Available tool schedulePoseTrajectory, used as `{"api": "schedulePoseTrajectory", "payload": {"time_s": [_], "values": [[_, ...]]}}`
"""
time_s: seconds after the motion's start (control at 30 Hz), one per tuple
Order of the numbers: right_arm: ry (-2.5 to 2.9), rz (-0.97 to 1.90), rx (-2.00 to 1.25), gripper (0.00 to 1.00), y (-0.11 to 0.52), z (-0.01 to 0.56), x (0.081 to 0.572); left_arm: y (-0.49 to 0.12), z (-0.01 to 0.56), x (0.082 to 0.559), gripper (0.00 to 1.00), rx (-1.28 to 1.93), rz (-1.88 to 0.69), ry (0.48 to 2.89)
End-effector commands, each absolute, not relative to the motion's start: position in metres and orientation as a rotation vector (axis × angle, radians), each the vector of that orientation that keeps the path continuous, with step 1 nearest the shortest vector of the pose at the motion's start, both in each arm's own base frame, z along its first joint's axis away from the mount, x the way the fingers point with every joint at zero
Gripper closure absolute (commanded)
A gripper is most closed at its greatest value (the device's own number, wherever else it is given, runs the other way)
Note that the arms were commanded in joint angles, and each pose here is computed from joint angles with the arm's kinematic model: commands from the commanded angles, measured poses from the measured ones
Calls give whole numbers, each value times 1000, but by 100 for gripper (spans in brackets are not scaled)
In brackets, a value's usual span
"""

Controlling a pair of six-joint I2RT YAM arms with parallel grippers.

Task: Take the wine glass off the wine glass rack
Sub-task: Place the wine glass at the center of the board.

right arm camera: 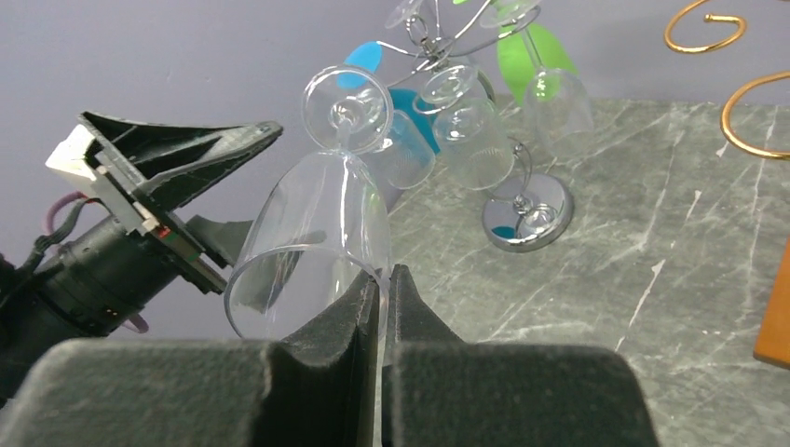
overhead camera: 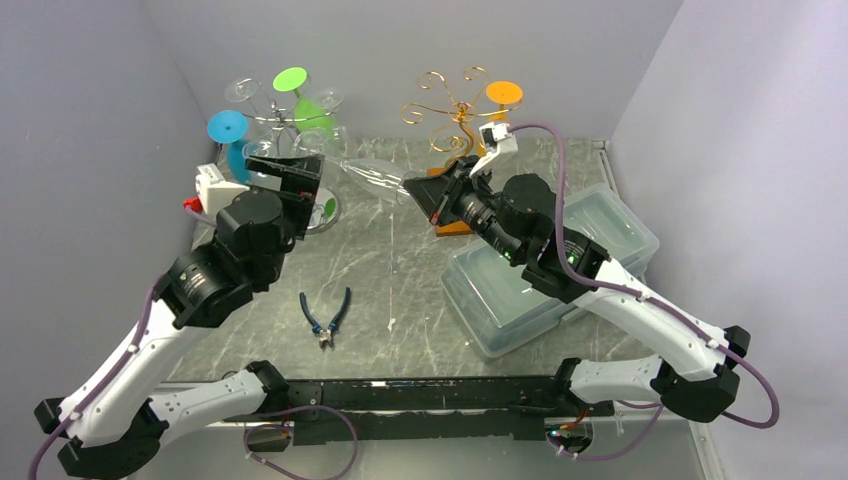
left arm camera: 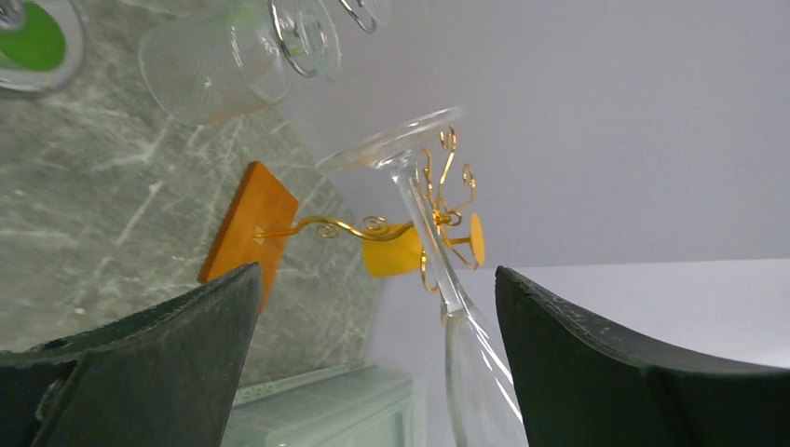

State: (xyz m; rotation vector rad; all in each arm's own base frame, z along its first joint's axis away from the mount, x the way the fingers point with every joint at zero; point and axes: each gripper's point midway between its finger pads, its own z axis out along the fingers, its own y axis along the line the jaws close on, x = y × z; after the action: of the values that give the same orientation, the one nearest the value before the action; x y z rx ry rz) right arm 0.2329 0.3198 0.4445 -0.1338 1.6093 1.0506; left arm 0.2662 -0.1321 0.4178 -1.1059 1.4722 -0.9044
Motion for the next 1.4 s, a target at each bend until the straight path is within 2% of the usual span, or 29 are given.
{"api": "schedulePoseTrajectory", "payload": {"time_s": [0.0, 0.33, 0.67, 0.9, 1.37], "values": [[1643, 1048, -129, 100, 316, 456, 229, -108, 423, 254, 1, -968, -739, 1509], [1984, 836, -276, 100, 303, 407, 214, -104, 442, 241, 1, -461, -503, 1615], [2294, 578, -442, 100, 290, 339, 202, -123, 438, 227, 0, -60, -447, 1682], [2466, 381, -556, 100, 292, 281, 197, -121, 430, 223, 1, -6, -414, 1713], [2574, 174, -655, 100, 298, 230, 203, -98, 417, 219, 1, -77, -365, 1676]]}}
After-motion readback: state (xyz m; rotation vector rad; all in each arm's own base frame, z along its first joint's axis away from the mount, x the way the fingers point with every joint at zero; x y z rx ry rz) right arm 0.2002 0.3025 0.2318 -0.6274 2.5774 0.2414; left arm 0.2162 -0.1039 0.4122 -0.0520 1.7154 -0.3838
